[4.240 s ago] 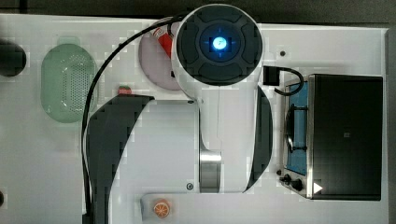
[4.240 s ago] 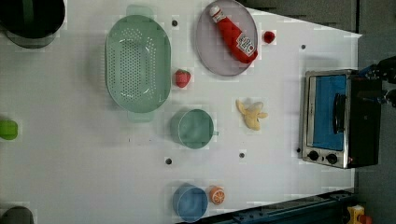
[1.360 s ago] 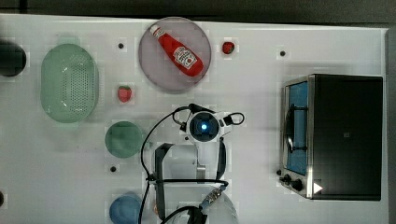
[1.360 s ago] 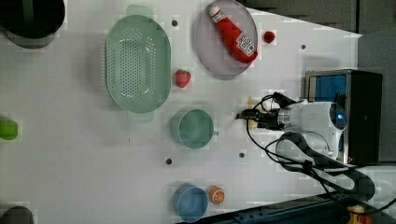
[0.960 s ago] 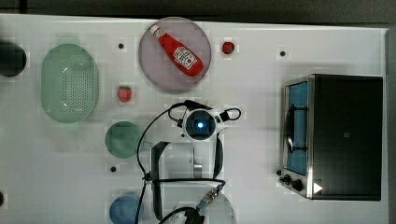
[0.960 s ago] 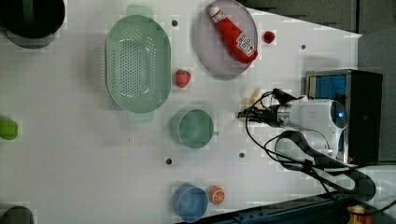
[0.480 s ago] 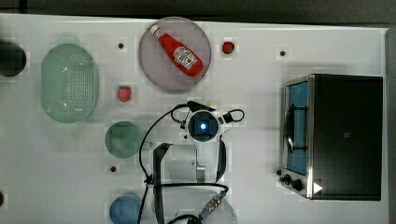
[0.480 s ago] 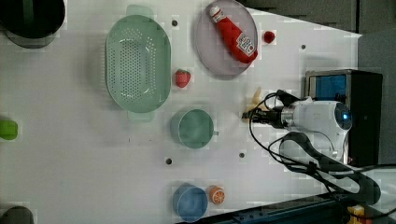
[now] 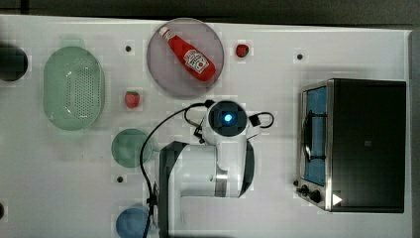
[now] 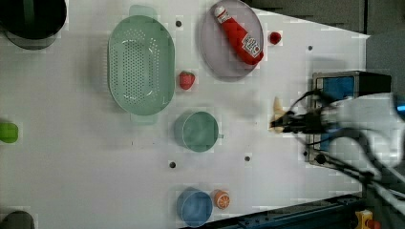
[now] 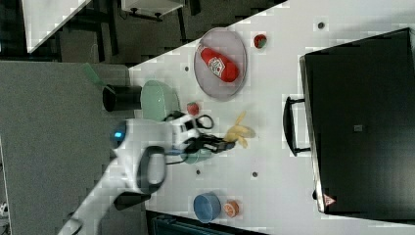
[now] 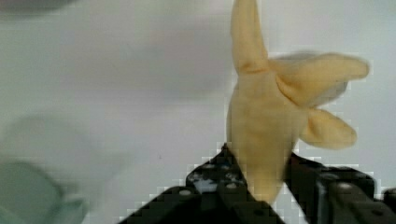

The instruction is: Pick Banana and place it in mug.

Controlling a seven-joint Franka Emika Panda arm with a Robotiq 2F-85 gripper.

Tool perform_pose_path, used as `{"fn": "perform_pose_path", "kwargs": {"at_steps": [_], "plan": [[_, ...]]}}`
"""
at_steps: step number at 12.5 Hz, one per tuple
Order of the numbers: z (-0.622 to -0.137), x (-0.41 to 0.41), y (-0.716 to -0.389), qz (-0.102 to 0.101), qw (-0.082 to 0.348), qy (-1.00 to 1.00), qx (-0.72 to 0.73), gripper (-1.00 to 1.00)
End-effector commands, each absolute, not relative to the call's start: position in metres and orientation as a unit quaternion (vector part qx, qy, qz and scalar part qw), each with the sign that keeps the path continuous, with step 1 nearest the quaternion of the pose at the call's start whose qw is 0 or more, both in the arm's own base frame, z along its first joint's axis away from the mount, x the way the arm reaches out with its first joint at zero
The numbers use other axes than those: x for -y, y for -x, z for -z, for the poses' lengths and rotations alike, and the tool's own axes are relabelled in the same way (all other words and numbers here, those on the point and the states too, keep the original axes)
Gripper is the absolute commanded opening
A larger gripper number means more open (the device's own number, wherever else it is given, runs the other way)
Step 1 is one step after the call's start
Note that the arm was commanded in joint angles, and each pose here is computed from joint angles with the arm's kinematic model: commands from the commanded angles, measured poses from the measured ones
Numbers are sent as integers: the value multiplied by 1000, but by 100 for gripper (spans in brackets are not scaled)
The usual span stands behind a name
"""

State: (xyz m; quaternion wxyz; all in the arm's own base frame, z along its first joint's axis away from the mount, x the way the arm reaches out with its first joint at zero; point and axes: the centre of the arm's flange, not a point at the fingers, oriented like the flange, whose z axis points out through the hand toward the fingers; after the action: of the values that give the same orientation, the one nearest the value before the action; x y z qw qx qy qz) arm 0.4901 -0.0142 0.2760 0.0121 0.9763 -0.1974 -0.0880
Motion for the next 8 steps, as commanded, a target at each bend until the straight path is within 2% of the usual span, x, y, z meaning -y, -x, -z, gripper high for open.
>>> {"fn": "perform_pose_path", "kwargs": {"at_steps": [1, 4, 8], "plan": [[-387, 21, -514, 46, 9, -981, 190, -28], [-446, -3, -513, 51, 9, -981, 186, -28], [-454, -81, -504, 71, -25, -972, 224, -28]]}}
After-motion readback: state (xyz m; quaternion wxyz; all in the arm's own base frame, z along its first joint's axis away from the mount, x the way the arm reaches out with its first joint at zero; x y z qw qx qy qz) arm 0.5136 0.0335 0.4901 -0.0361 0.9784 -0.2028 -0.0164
